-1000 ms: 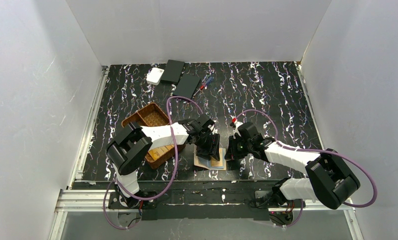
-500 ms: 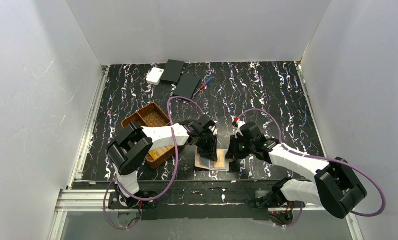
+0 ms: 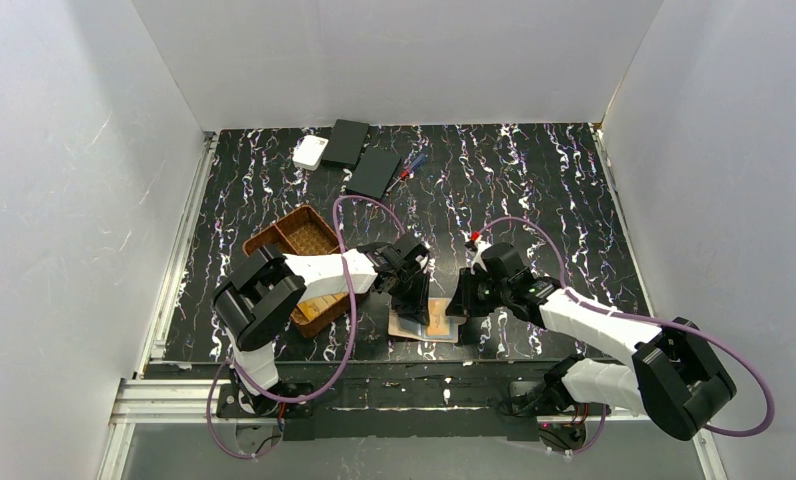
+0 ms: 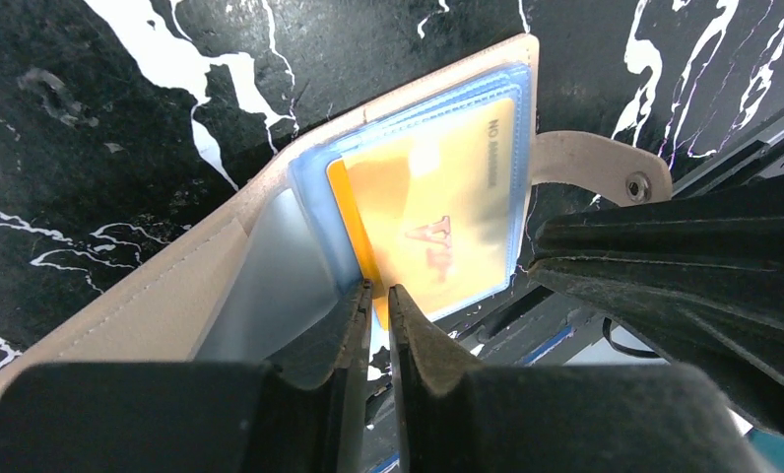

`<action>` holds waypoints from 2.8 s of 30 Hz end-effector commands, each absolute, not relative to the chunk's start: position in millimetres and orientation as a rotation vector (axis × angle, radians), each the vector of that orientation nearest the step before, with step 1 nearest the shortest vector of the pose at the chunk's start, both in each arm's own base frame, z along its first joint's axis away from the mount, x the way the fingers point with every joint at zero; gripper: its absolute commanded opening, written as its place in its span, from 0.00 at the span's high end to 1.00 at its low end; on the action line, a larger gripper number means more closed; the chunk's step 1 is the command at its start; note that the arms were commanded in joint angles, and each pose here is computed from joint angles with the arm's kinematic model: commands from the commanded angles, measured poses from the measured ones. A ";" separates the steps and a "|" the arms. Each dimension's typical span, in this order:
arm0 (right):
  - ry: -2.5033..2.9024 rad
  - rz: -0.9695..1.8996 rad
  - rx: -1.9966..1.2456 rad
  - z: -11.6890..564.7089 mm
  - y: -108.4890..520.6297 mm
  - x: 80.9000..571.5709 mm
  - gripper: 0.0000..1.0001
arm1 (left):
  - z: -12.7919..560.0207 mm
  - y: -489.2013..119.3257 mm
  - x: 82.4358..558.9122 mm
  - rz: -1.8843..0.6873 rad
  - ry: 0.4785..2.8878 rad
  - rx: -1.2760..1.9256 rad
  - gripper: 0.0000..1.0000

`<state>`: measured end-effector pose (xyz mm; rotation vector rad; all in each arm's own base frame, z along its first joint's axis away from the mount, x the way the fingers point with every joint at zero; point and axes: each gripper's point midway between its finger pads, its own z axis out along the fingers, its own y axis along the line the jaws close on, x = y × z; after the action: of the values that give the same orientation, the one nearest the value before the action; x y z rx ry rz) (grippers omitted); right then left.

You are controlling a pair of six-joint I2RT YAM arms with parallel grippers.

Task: Put the credit cards into the card holder
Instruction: Insert the credit card into the card holder, then turn over the card slot in the card holder.

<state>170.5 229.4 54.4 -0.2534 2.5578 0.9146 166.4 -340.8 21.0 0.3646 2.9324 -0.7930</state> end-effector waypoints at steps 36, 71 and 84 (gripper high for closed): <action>2.527 1.063 -0.173 59.5 242.7 172.6 0.74 | 2.5 -322.4 155.4 -0.704 2.983 0.362 1.00; 2.515 1.112 -0.253 69.2 251.0 172.1 0.88 | 62.8 -328.0 165.3 -0.796 2.865 0.391 0.80; 2.480 1.220 -0.362 87.1 266.6 169.1 0.69 | 124.4 -286.3 165.0 -0.857 2.734 0.285 0.68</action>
<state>165.6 255.6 68.3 -0.2972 2.5349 1.1664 167.5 -309.6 109.0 0.3189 2.7571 -0.8957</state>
